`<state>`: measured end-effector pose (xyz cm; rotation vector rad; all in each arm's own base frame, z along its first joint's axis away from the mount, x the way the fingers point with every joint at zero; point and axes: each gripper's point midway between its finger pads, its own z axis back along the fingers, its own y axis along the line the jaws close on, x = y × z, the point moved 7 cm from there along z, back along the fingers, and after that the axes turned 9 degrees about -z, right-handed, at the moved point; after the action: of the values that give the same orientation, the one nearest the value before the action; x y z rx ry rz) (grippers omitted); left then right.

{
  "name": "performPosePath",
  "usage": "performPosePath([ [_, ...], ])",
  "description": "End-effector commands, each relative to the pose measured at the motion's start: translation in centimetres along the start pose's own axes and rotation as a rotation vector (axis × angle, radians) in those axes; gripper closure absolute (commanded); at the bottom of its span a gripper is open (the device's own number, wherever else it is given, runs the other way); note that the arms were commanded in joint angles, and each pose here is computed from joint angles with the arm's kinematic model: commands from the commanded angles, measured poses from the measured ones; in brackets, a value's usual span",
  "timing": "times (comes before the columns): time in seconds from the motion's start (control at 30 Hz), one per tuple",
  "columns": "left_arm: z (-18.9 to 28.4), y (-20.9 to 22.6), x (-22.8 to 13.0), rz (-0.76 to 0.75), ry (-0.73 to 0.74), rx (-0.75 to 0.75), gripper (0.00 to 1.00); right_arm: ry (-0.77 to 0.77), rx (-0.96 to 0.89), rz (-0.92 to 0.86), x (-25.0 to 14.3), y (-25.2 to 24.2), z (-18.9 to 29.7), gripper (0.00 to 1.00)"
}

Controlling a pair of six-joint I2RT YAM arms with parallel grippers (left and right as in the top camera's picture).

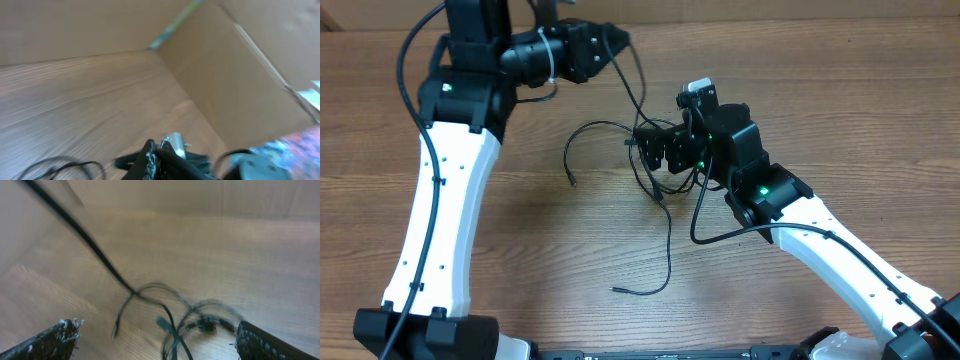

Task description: Untangle cables

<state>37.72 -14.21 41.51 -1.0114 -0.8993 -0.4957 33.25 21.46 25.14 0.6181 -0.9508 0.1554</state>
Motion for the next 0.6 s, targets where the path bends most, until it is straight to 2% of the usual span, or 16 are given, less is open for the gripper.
performPosePath([
  [0.0,-0.1,-4.1,0.6,-0.031,0.0,-0.146,0.96,-0.054,0.004,0.017,0.6,0.3,-0.4,0.0],
  [0.1,-0.9,-6.1,0.8,-0.088,0.001,-0.245,0.96,-0.085,0.024,0.021,0.9,0.4,-1.3,0.0],
  [0.13,-1.0,-6.8,0.9,-0.116,0.002,-0.292,0.96,-0.093,0.028,0.022,0.9,0.4,-1.6,0.05],
  [0.17,-1.0,-7.5,1.0,-0.145,0.002,-0.338,0.96,-0.101,0.028,0.023,1.0,0.3,-1.7,0.17],
  [0.2,-1.0,-7.9,1.1,-0.166,0.001,-0.369,0.96,-0.111,0.02,0.027,1.1,0.1,-1.9,0.35],
  [0.23,-0.9,-8.2,1.1,-0.182,0.001,-0.392,0.96,-0.126,0.011,0.025,1.4,-0.1,-1.9,0.63],
  [0.27,-0.8,-8.3,1.1,-0.186,0.002,-0.402,0.96,-0.141,0.01,0.024,1.7,-0.3,-1.8,0.83],
  [0.3,-0.8,-8.2,1.1,-0.183,0.003,-0.4,0.96,-0.156,0.011,0.014,2.1,-0.4,-1.6,0.96],
  [0.4,-0.7,-7.4,0.9,-0.158,0.007,-0.357,0.93,-0.186,0.011,0.004,3.3,-0.4,-0.6,0.96],
  [0.47,-0.7,-6.4,0.7,-0.119,0.009,-0.284,0.79,-0.192,0.005,-0.004,3.8,-0.4,0.2,0.96],
  [0.57,-1.1,-4.3,-0.2,-0.027,0.026,-0.099,0.7,-0.19,-0.016,-0.08,4.4,-1.1,1.6,0.96],
])
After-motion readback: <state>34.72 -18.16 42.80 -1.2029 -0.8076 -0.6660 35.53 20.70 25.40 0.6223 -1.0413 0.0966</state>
